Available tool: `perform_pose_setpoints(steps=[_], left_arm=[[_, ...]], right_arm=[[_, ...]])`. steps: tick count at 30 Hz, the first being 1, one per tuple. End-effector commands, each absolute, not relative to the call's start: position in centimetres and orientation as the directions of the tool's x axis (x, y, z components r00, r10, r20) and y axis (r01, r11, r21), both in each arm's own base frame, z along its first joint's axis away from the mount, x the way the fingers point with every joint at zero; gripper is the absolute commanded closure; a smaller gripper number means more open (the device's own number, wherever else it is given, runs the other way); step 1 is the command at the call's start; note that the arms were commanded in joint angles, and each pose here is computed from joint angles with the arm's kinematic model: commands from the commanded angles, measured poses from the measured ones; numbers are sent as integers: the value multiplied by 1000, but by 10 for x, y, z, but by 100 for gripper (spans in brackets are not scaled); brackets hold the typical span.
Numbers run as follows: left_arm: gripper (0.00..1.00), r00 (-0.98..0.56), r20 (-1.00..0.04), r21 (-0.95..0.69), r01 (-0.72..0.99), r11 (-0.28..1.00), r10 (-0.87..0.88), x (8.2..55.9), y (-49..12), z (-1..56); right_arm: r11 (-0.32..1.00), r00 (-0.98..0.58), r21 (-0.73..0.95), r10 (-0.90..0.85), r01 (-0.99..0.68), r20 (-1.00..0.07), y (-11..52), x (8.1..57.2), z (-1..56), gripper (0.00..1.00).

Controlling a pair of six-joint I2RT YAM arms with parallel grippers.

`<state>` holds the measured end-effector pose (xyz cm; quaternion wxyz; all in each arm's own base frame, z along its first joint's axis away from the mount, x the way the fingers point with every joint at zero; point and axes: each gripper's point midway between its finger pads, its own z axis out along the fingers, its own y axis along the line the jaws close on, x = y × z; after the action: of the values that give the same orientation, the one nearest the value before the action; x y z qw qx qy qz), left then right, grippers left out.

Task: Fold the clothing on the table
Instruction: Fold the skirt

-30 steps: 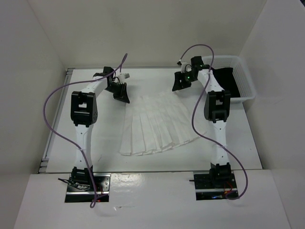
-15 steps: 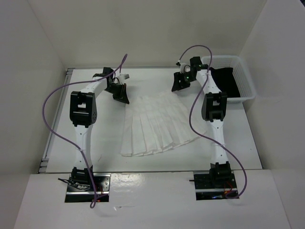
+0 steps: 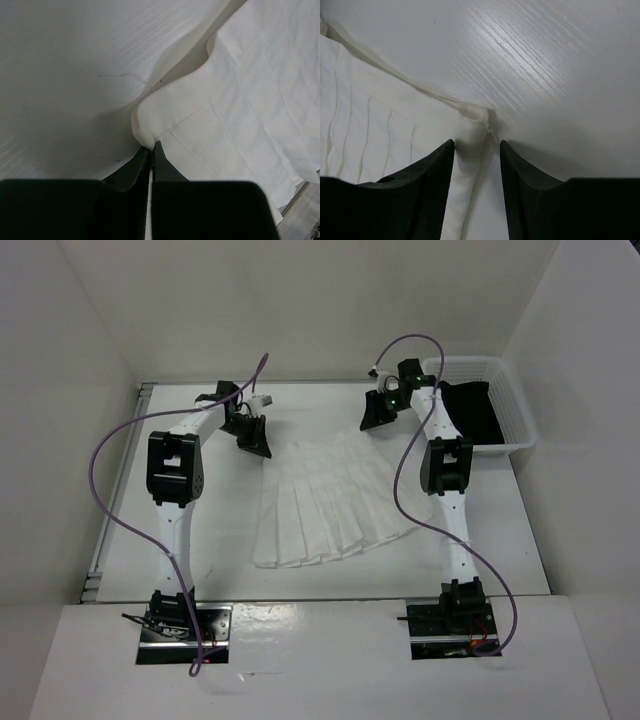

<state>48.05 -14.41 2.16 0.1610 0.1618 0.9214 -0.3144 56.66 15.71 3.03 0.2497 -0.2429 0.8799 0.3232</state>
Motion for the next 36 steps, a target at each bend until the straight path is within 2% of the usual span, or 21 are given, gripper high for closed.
perform_pose_setpoints(steps=[1,10,13,17,18,21,25,26,29,30,33,34,36], left_arm=[[98,-911,-323,-483,391,783,256,461,-136,-2],[98,-905,-327,-480,406,777,271,462,-140,-2],[98,-908,-318,-483,402,778,272,461,-140,-6],[98,-905,-328,-472,407,782,272,465,-139,-1],[98,-905,-328,-472,407,782,272,467,-139,-3],[98,-894,-348,-444,422,791,281,474,-136,3],[98,-879,-384,-407,436,803,283,492,-134,14],[98,-862,-422,-392,453,801,281,506,-135,22],[98,-863,-428,-390,446,806,270,520,-130,26],[98,-832,-491,-362,466,808,259,540,-127,48],[98,-849,-459,-376,452,809,261,543,-127,50],[98,-806,-533,-349,486,801,257,561,-130,65],[99,-791,-550,-310,492,813,268,567,-131,68]], right_arm=[[652,-772,473,-293,-593,-564,166,556,19,53],[626,-749,464,-321,-627,-579,189,554,19,57],[620,-746,464,-328,-633,-579,194,552,19,61],[631,-740,446,-331,-634,-585,192,555,21,77],[642,-747,441,-335,-627,-574,190,554,19,84],[661,-748,424,-333,-619,-574,187,556,27,92],[701,-737,372,-324,-608,-593,180,563,50,97],[709,-725,352,-324,-611,-607,178,565,59,97],[746,-719,309,-312,-590,-620,171,569,78,100],[753,-696,280,-310,-596,-647,170,576,88,100],[788,-682,234,-295,-570,-670,163,582,106,100],[807,-678,212,-285,-551,-677,159,586,113,100],[828,-665,181,-275,-531,-695,154,590,127,100]])
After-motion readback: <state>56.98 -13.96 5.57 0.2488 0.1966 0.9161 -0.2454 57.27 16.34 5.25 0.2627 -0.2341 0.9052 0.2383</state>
